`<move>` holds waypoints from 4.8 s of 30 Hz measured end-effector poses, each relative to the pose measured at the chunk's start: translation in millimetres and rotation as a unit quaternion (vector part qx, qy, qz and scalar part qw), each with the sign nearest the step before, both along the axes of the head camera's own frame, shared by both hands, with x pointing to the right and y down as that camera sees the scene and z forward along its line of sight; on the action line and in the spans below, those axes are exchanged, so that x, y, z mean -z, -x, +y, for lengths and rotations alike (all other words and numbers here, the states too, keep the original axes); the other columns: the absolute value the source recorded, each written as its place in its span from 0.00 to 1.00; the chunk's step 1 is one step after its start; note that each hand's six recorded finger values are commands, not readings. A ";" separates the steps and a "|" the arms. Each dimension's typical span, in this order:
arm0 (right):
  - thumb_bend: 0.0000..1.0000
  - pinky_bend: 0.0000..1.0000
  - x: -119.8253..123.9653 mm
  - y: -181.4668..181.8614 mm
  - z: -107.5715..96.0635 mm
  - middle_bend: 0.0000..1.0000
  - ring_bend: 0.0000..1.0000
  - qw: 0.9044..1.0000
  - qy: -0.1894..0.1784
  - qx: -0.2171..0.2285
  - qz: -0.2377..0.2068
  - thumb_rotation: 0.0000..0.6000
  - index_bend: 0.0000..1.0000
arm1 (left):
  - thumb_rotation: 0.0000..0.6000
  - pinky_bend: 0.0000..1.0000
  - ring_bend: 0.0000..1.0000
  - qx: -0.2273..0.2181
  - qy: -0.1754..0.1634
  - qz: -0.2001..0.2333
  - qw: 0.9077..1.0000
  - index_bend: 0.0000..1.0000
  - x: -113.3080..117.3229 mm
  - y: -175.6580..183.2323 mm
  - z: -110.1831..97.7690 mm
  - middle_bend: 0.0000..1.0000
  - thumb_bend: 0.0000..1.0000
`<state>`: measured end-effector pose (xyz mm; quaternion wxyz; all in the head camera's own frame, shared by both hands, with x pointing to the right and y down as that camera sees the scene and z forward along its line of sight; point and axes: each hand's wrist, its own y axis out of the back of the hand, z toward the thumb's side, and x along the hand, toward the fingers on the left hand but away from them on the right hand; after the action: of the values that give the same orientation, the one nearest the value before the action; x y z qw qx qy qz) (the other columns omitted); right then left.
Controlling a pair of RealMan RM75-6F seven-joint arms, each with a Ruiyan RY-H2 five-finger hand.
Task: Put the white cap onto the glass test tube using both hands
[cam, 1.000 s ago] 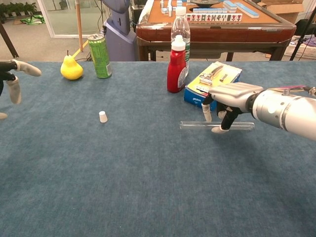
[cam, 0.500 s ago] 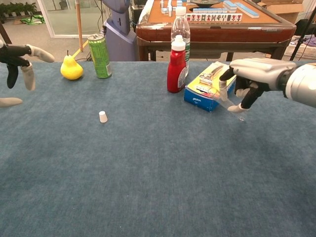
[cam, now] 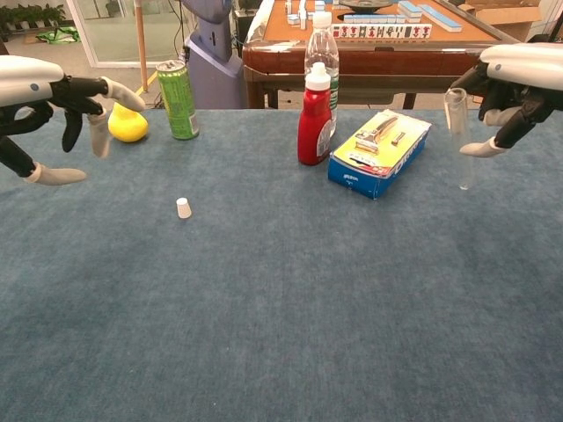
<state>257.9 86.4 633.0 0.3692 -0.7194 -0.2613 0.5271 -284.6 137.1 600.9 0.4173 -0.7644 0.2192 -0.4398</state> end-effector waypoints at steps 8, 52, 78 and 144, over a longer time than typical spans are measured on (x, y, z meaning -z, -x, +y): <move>0.99 1.00 5.7 -12.4 -2.4 1.00 1.00 1.000 0.004 -0.003 0.027 1.00 0.78 | 1.00 0.83 0.54 -0.010 0.008 0.005 1.000 0.16 -6.1 -11.8 -3.5 0.49 0.25; 1.00 1.00 -7.0 -24.9 -3.8 1.00 1.00 0.998 0.028 -0.009 0.057 1.00 0.78 | 1.00 1.00 1.00 0.005 0.200 -0.173 0.964 0.18 -129.0 -47.3 -36.2 0.99 0.35; 1.00 1.00 -7.1 -28.4 -0.5 1.00 1.00 0.998 0.032 -0.013 0.060 1.00 0.78 | 1.00 1.00 1.00 0.002 0.186 -0.176 0.967 0.18 -120.5 -42.8 -29.5 0.97 0.35; 1.00 1.00 -6.2 -29.5 4.4 1.00 1.00 0.997 0.039 -0.012 0.060 1.00 0.79 | 1.00 1.00 0.98 -0.005 0.108 -0.146 0.983 0.35 -120.0 -43.0 -15.0 0.95 0.33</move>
<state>287.4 90.8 639.3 0.3494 -0.6971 -0.2264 0.5836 -241.6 122.1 720.9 0.3615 -0.7338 0.1033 -0.5658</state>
